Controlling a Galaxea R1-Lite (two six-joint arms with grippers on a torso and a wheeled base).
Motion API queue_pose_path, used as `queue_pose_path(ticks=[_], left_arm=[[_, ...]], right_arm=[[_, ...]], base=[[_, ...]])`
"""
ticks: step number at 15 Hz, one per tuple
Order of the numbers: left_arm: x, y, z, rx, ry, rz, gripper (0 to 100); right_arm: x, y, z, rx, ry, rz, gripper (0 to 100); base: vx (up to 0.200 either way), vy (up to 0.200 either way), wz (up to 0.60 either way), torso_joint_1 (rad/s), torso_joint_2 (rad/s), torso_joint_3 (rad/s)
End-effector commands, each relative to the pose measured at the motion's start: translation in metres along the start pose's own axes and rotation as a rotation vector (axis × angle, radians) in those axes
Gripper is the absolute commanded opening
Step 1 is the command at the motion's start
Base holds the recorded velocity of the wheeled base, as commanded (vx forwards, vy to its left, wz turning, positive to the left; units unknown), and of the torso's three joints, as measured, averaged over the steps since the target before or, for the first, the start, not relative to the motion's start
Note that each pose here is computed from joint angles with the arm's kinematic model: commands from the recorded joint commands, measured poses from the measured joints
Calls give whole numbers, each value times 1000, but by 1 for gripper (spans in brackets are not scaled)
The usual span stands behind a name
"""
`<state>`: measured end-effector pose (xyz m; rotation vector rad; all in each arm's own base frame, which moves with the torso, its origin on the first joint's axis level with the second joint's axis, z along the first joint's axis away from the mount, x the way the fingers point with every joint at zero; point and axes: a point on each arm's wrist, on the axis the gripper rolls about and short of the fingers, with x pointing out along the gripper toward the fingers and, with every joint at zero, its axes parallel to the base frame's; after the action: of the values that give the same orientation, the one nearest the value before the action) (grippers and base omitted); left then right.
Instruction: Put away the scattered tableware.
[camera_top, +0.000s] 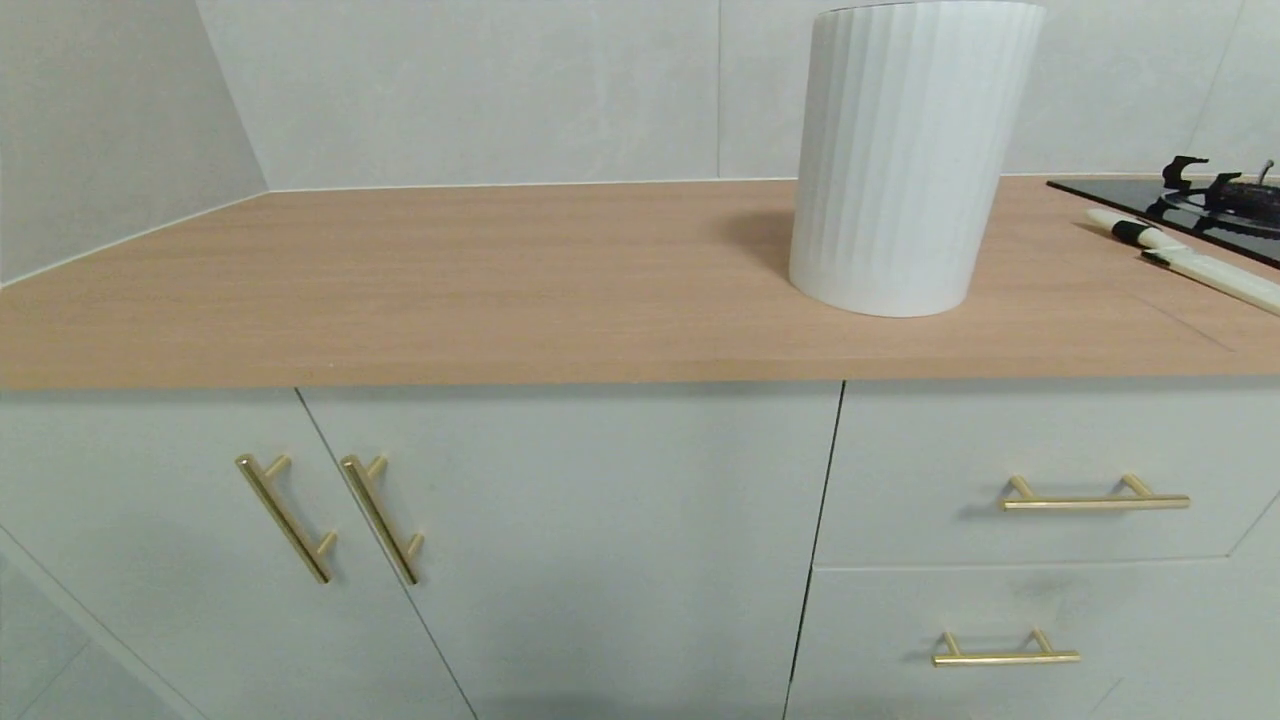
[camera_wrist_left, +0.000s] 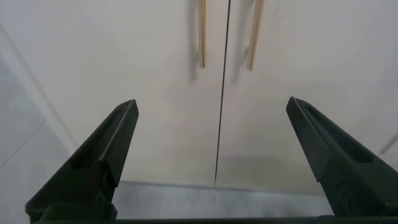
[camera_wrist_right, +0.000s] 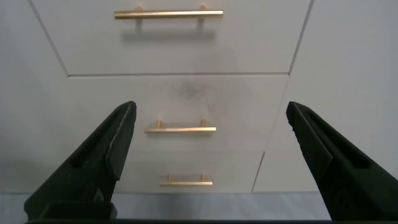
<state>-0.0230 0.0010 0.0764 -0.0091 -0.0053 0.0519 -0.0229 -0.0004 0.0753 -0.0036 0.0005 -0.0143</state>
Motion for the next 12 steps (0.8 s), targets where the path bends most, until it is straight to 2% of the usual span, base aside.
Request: queue_pose_path(ticks=[1,3,12], left_arm=[[0,0,0,0,-1,2,100],[0,0,0,0,0,2,100],[0,0,0,0,0,2,100]], right_arm=[[0,0,0,1,1,0,100],[0,0,0,-1,1,0,100],[0,0,0,-1,1,0,100]], base=[[0,0,0,0,0,0],[0,0,0,0,0,0],[0,-200,0,0,3,2]])
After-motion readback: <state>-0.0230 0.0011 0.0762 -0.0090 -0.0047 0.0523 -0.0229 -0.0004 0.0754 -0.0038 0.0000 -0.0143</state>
